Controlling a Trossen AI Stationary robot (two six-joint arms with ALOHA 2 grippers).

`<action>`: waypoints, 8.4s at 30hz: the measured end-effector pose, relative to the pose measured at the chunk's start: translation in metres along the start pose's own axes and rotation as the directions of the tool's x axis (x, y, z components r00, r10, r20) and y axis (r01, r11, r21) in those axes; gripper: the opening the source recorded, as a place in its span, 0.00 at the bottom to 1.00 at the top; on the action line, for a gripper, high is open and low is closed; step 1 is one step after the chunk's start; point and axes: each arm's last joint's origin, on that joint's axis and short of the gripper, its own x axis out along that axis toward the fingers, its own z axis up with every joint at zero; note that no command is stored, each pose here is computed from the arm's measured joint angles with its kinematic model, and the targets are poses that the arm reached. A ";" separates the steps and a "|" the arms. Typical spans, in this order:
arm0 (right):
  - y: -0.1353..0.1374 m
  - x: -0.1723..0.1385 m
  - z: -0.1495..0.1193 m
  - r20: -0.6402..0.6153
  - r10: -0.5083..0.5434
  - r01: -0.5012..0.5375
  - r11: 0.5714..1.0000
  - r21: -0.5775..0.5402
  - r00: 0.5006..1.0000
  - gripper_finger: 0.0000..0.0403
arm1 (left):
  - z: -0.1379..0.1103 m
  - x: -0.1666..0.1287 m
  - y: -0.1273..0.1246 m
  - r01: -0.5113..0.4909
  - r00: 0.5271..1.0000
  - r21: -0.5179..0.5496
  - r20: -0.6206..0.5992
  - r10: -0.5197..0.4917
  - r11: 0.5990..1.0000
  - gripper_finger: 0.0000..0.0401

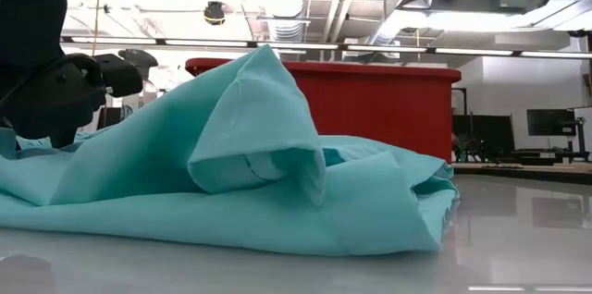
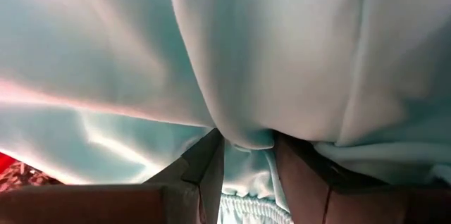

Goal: Fold laundry
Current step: Fold the light blue shorts

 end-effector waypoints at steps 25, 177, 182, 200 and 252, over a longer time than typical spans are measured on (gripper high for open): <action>0.062 0.101 -0.053 -0.286 -0.666 0.699 0.714 0.022 0.689 0.52 | 0.065 -0.037 0.062 0.435 0.855 -0.503 0.492 -0.166 0.747 0.29; 0.015 0.117 -0.071 -0.446 -0.522 0.579 0.815 -0.012 0.727 0.71 | 0.148 -0.144 0.026 0.164 0.433 -0.273 0.883 0.179 0.948 0.54; 0.020 0.114 -0.042 -0.388 -0.581 0.603 0.794 -0.076 0.715 0.71 | 0.144 -0.130 0.032 0.220 0.538 -0.324 0.827 0.163 0.920 0.53; 0.047 0.105 -0.044 -0.394 -0.705 0.714 0.683 -0.155 0.589 0.71 | 0.108 -0.049 0.014 0.301 0.890 -0.377 0.441 -0.116 0.876 0.40; 0.102 0.096 -0.087 -0.380 -0.799 0.833 0.541 -0.114 0.467 0.71 | 0.150 -0.091 0.054 -0.044 0.472 -0.148 0.869 0.152 0.988 0.70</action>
